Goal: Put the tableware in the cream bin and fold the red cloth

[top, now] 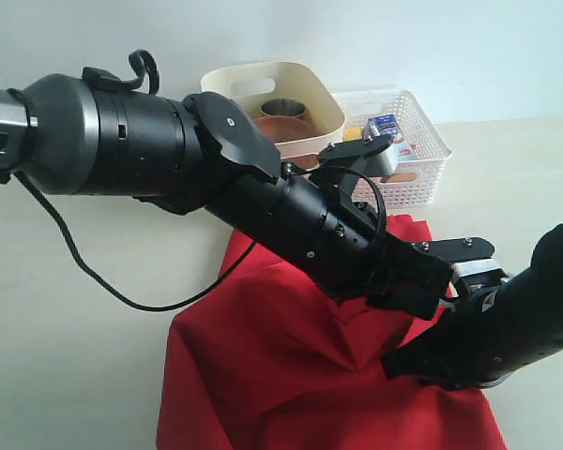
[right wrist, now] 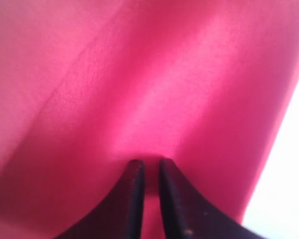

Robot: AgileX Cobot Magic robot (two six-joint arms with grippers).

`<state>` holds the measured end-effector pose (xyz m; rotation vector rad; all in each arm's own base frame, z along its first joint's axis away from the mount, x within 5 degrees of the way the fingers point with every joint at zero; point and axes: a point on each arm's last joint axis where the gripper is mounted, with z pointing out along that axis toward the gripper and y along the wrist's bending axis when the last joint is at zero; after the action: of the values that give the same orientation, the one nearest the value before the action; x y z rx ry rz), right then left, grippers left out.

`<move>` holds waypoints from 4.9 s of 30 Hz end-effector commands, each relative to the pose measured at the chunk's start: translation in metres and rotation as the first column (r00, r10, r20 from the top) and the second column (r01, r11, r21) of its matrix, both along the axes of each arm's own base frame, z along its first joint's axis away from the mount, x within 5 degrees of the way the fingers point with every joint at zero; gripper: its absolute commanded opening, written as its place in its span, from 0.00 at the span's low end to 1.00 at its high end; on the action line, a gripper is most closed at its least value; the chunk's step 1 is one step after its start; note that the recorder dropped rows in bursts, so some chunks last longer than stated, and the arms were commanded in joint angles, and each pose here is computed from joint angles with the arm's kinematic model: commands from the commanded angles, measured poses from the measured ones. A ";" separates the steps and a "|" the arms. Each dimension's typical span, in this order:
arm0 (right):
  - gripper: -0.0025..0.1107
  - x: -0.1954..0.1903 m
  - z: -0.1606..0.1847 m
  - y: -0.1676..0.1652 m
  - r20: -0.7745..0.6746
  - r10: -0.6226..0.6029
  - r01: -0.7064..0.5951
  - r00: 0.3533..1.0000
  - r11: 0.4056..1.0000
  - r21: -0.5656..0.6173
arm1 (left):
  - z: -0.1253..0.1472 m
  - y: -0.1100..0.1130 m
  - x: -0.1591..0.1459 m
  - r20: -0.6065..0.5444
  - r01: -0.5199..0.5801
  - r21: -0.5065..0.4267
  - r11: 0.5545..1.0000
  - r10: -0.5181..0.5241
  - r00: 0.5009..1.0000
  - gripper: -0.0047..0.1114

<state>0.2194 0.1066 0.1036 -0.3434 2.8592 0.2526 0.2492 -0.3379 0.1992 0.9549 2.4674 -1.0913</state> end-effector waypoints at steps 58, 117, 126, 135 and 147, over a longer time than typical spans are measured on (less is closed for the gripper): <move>0.63 0.007 0.096 -0.016 0.025 0.073 -0.076 0.997 0.987 0.139 | -0.018 0.130 0.046 -0.326 -0.097 0.048 0.994 0.108 0.939 0.73; 0.62 0.050 0.061 -0.044 0.086 -0.142 0.138 0.986 0.989 0.046 | -0.006 0.112 -0.063 -0.337 0.439 0.041 0.897 -0.402 0.852 0.63; 0.64 0.077 0.049 -0.062 0.151 -0.233 0.237 0.961 0.972 -0.006 | -0.006 0.112 -0.063 -0.336 0.442 0.044 0.896 -0.403 0.851 0.63; 0.67 0.098 0.019 -0.062 0.025 -0.206 0.206 0.978 0.979 -0.009 | -0.008 0.111 -0.059 -0.311 0.400 0.067 0.914 -0.362 0.879 0.63; 0.17 0.108 0.002 -0.053 0.025 -0.162 0.160 0.987 0.984 0.075 | 0.004 0.130 -0.033 -0.184 0.185 0.150 0.971 -0.156 0.970 0.63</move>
<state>0.3260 0.0554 0.1087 -0.0952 2.8276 0.3252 0.2116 -0.2151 0.1921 1.2595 2.7196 -1.0923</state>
